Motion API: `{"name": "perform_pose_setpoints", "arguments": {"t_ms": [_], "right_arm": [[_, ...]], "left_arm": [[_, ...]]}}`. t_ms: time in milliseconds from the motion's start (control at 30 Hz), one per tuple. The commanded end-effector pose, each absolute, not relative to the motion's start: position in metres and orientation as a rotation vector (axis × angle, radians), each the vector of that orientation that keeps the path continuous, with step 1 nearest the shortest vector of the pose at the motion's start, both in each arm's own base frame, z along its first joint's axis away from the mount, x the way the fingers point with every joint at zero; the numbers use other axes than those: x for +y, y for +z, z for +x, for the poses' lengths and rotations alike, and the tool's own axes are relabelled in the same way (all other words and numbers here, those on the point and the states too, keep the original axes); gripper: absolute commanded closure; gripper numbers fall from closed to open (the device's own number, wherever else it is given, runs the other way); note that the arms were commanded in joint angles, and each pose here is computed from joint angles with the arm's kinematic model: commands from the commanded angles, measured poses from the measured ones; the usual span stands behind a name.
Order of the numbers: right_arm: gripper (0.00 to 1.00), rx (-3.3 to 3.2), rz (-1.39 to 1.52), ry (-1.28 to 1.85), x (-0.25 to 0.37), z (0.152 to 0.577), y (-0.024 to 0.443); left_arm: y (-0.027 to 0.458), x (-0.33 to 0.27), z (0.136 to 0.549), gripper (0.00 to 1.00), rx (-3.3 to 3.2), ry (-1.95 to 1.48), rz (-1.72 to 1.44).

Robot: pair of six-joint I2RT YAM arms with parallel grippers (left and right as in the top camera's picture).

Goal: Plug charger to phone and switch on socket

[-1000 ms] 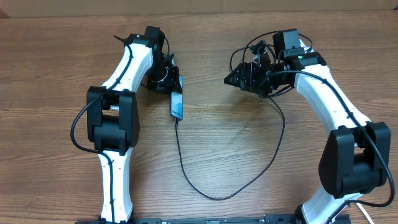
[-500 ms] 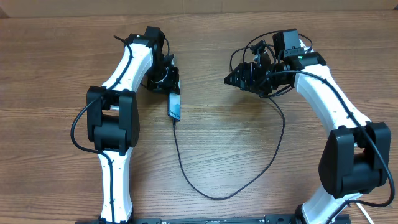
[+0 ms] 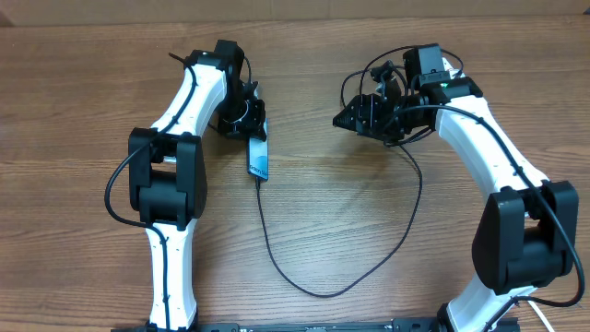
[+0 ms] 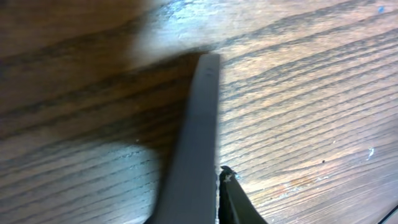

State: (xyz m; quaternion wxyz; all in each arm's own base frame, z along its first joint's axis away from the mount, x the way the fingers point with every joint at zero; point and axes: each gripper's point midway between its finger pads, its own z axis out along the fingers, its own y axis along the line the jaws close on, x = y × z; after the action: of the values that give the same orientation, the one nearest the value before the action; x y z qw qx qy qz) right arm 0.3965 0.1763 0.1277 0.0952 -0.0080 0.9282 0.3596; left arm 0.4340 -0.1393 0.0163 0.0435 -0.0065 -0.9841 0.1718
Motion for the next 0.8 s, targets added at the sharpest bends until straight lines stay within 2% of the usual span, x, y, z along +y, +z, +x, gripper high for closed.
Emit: {"name": "perform_pose_setpoints", "arguments": {"t_ms": [0, 100, 133, 267, 400, 433, 767], "right_arm": [[0.44, 2.737, -0.127, 1.047, 0.199, 0.391, 0.135], [0.67, 2.742, -0.200, 1.040, 0.223, 0.382, 0.132], [0.69, 2.751, -0.200, 1.023, 0.229, 0.379, 0.129], [0.72, 2.790, -0.141, 0.918, 0.244, 0.374, 0.117], [0.72, 2.785, -0.117, 0.933, 0.258, 0.371, 0.117], [0.72, 2.786, -0.100, 0.925, 0.258, 0.372, 0.117], [0.71, 2.789, -0.071, 0.912, 0.257, 0.374, 0.116]], "left_arm": [[0.023, -0.143, 0.436, 0.96, -3.009, 0.560, 0.011], [0.025, -0.146, 0.436, 0.96, -2.993, 0.593, 0.055], [0.025, -0.146, 0.436, 0.96, -2.990, 0.597, 0.067], [0.025, -0.147, 0.435, 0.94, -2.986, 0.606, 0.067], [0.025, -0.147, 0.435, 0.78, -2.987, 0.605, 0.066], [0.025, -0.147, 0.435, 0.76, -2.988, 0.603, 0.066], [0.025, -0.147, 0.436, 0.79, -2.990, 0.601, 0.066]]}}
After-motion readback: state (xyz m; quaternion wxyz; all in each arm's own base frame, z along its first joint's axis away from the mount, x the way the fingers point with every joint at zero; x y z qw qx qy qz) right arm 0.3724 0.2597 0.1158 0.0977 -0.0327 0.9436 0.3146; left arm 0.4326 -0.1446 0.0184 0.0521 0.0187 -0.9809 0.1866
